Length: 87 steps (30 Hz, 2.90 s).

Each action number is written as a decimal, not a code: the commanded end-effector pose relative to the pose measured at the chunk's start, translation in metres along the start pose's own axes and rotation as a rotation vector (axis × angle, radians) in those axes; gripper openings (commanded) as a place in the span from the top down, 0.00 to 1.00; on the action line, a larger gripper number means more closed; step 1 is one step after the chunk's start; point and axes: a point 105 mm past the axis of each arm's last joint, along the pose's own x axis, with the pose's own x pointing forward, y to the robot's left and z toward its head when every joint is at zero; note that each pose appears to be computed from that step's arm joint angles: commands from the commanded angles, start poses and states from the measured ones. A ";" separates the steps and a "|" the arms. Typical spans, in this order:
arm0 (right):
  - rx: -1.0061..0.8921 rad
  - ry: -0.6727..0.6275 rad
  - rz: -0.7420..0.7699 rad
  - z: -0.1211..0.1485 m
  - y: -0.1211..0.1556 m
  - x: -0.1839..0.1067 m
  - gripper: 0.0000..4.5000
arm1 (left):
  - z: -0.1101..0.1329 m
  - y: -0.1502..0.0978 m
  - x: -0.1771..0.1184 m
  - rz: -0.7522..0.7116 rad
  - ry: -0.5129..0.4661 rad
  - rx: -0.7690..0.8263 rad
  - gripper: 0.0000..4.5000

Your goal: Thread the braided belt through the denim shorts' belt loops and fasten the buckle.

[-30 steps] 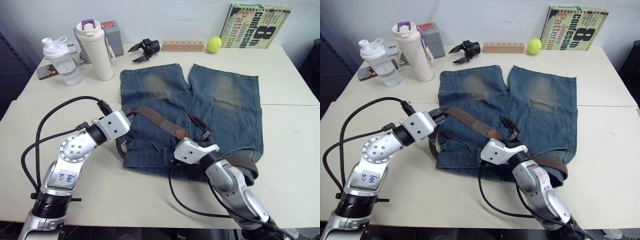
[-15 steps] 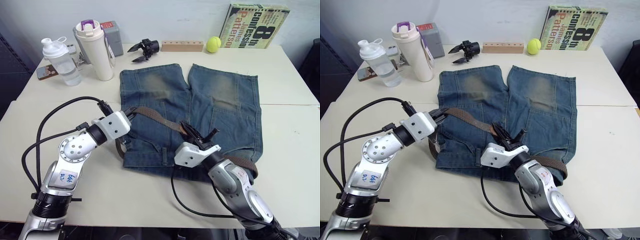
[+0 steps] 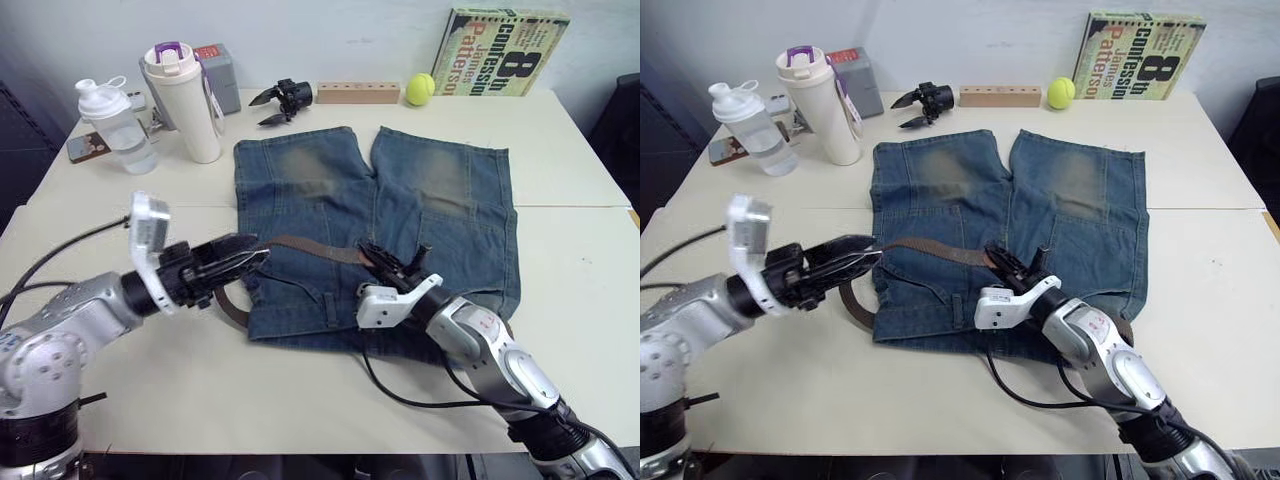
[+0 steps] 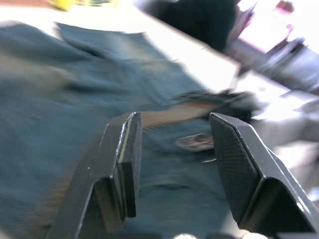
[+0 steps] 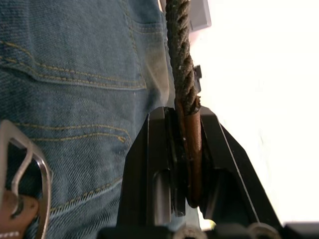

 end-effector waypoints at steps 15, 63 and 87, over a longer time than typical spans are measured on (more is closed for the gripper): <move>-0.111 -0.055 -0.038 0.011 -0.009 -0.002 1.00 | -0.015 0.018 0.073 0.232 -0.456 -0.985 0.46; 0.007 -0.021 -0.116 0.012 -0.033 -0.005 1.00 | -0.030 0.016 0.078 0.273 -0.362 -1.005 0.98; -0.001 -0.018 -0.110 0.012 -0.031 -0.004 0.43 | -0.017 0.017 0.070 0.225 -0.412 -0.949 1.00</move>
